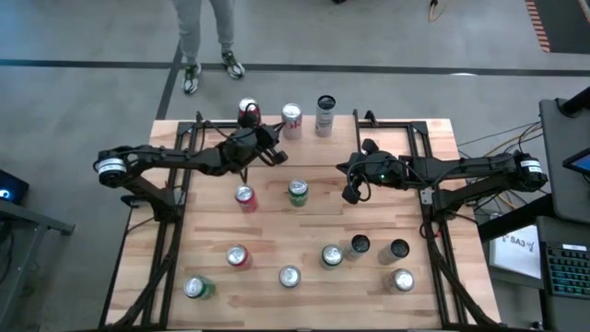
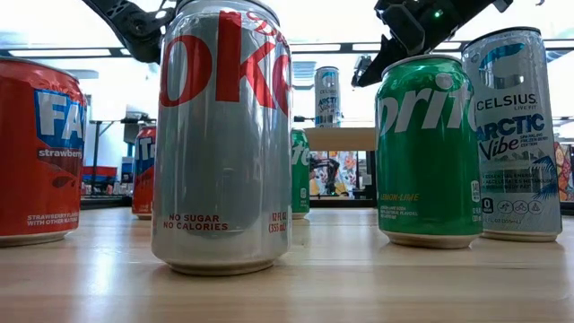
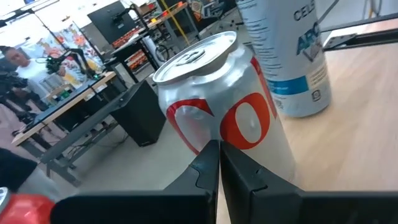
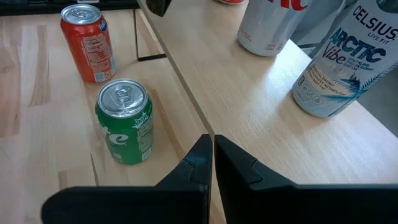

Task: Place canned beverage on shelf
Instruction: Put the silver soda can on the shelf

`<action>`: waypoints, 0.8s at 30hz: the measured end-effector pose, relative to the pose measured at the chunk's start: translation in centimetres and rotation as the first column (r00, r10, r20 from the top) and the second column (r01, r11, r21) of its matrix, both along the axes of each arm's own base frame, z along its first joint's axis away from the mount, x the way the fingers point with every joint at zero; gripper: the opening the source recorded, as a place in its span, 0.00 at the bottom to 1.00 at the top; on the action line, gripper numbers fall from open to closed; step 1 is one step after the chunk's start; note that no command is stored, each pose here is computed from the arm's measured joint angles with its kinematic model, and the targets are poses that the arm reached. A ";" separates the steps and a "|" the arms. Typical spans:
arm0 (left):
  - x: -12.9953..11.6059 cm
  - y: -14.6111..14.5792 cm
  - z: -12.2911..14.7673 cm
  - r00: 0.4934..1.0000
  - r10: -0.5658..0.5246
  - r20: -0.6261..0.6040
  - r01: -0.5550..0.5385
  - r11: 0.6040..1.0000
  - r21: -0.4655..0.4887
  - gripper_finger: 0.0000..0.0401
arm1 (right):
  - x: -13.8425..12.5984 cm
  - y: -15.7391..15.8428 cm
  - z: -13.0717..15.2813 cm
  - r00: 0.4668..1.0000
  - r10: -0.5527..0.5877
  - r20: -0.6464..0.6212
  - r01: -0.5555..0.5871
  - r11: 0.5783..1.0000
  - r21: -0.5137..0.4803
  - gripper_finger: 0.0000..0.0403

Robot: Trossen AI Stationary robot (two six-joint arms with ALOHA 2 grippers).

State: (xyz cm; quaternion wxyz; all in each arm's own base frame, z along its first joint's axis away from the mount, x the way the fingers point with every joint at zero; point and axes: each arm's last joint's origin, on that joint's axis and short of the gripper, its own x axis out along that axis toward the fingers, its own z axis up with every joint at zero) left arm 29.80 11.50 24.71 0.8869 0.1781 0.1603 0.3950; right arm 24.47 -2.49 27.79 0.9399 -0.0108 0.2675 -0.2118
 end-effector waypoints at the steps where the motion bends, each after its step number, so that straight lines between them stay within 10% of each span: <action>1: 0.1 0.0 0.0 1.000 -0.016 0.001 0.016 1.000 -0.003 0.00 | 0.0 0.0 0.0 1.000 0.000 0.000 0.000 1.000 0.000 0.02; 24: -0.2 0.3 -0.1 0.997 0.071 -0.003 -0.071 0.997 0.003 0.00 | 0.0 0.0 0.0 1.000 0.000 0.000 0.000 1.000 0.000 0.02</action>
